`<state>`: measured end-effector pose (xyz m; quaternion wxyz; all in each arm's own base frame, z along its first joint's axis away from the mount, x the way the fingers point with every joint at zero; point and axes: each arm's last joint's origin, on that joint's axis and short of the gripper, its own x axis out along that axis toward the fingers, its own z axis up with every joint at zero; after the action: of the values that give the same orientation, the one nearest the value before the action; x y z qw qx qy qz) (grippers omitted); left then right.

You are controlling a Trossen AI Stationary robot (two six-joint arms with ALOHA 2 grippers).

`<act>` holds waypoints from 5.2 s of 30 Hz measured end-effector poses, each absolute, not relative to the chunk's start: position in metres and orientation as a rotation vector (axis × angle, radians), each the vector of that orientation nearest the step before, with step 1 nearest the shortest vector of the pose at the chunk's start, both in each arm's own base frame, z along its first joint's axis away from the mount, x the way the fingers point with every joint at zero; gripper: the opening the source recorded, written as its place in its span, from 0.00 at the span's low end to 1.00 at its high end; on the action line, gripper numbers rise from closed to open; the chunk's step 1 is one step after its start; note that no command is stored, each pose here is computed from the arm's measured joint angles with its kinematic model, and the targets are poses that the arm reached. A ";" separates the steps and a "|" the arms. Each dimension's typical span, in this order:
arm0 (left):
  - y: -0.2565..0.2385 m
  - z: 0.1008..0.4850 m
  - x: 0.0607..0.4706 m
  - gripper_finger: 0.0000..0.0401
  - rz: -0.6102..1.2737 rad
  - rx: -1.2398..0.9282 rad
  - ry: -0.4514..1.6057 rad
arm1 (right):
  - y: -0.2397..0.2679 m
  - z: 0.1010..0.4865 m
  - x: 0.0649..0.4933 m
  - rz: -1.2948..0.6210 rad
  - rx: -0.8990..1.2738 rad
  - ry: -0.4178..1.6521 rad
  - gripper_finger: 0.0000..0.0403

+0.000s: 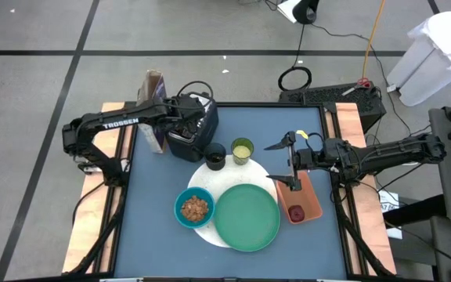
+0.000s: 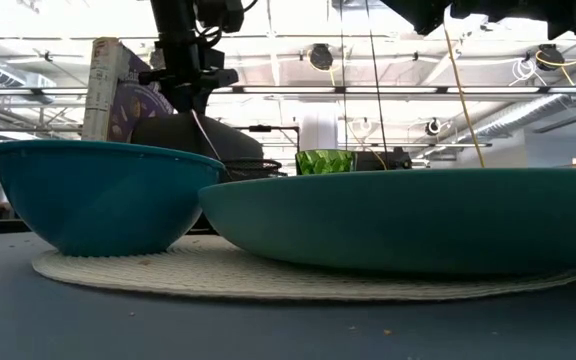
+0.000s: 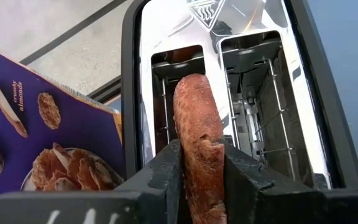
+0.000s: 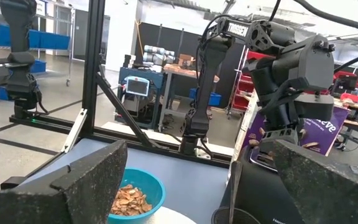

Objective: Arrange a breakfast setting
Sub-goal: Put the brown toasted bread on the green plate

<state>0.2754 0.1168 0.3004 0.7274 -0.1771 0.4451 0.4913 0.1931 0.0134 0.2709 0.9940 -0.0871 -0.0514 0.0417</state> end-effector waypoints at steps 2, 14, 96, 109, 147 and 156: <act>0.117 0.300 0.275 0.22 1.083 -0.391 0.981 | 0.013 0.271 0.193 0.084 -0.175 -0.103 0.98; 0.116 0.303 0.274 0.14 1.079 -0.391 0.970 | 0.013 0.271 0.193 0.084 -0.174 -0.103 0.98; -0.122 0.277 0.375 0.14 0.188 -0.635 0.589 | 0.013 0.269 0.193 0.085 -0.175 -0.086 0.98; -0.145 0.224 0.403 0.14 0.206 -0.757 0.597 | 0.013 0.267 0.193 0.087 -0.176 -0.063 0.98; -0.146 0.179 0.412 0.14 0.297 -0.757 0.692 | 0.013 0.267 0.193 0.087 -0.176 -0.061 0.98; -0.145 0.178 0.412 0.15 0.294 -0.737 0.694 | 0.013 0.267 0.193 0.087 -0.176 -0.061 0.98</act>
<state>0.4125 -0.1448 0.1783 0.8643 -0.3517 0.3312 0.1404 0.1929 0.0134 0.2670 0.9947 -0.0877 -0.0306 0.0436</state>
